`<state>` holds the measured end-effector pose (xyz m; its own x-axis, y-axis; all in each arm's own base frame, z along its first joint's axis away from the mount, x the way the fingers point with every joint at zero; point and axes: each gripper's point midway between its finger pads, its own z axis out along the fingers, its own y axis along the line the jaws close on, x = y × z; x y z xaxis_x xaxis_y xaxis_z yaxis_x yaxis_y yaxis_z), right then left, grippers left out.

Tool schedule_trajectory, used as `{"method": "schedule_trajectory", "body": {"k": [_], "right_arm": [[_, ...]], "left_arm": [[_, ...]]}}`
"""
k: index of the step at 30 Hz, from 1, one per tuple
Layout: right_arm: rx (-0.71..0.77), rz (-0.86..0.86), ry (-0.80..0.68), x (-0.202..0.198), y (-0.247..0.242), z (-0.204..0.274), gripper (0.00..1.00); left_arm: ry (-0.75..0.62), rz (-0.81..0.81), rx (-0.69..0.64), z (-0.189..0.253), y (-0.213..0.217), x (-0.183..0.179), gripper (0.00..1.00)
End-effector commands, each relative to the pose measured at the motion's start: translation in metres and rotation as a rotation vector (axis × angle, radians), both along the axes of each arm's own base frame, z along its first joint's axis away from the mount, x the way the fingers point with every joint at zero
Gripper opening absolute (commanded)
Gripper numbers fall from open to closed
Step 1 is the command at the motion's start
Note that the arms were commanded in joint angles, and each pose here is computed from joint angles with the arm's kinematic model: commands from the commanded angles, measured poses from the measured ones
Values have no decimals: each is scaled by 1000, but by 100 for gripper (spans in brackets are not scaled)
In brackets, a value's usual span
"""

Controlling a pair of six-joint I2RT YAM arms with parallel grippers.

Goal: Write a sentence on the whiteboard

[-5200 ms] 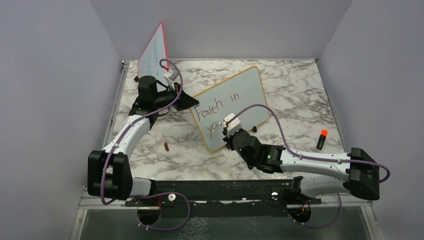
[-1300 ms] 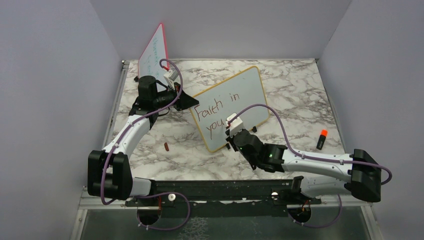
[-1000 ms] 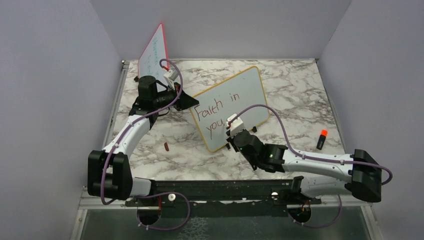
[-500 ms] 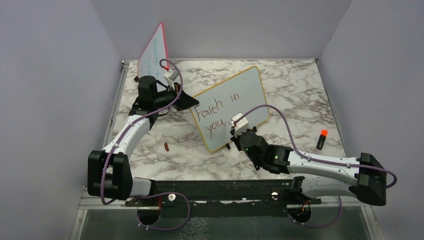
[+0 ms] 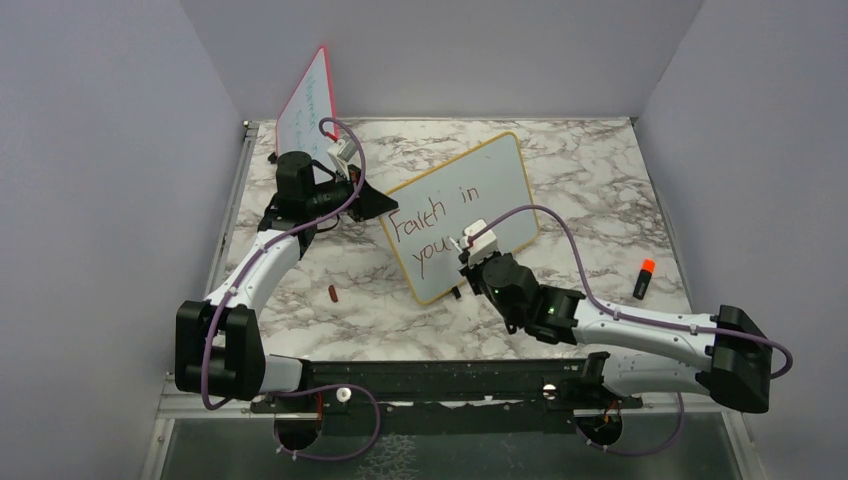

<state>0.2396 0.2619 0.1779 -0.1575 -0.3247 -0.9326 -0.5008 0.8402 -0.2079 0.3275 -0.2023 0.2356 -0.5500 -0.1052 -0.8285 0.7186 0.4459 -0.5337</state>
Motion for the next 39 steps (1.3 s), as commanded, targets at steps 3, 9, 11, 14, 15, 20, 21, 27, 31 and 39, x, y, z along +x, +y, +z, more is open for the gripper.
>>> {"method": "schedule_trajectory", "body": {"k": [3, 9, 11, 14, 15, 20, 21, 27, 31, 39], "right_arm": [[41, 34, -24, 4, 13, 11, 1], [34, 23, -18, 8, 12, 7, 1], [26, 14, -10, 9, 11, 4, 1], [2, 5, 9, 8, 6, -3, 1], [-6, 6, 14, 7, 5, -5, 1], [12, -7, 64, 0, -2, -14, 1], [10, -6, 72, -2, -3, -16, 1], [-3, -2, 108, -8, -8, -27, 1], [-8, 8, 125, -11, -7, -32, 1], [-12, 10, 127, -10, -6, -33, 1]], "left_arm": [[74, 2, 55, -30, -2, -4, 0], [74, 1, 55, -29, -2, -4, 0], [73, 1, 55, -29, -2, -4, 0], [75, 0, 55, -30, -2, -5, 0], [75, 0, 55, -29, -2, -5, 0], [75, 0, 55, -29, -2, -5, 0], [73, 1, 55, -29, -2, -4, 0], [75, -1, 54, -29, -2, -5, 0], [77, 0, 55, -30, -2, -4, 0], [76, 0, 55, -30, -2, -4, 0]]}}
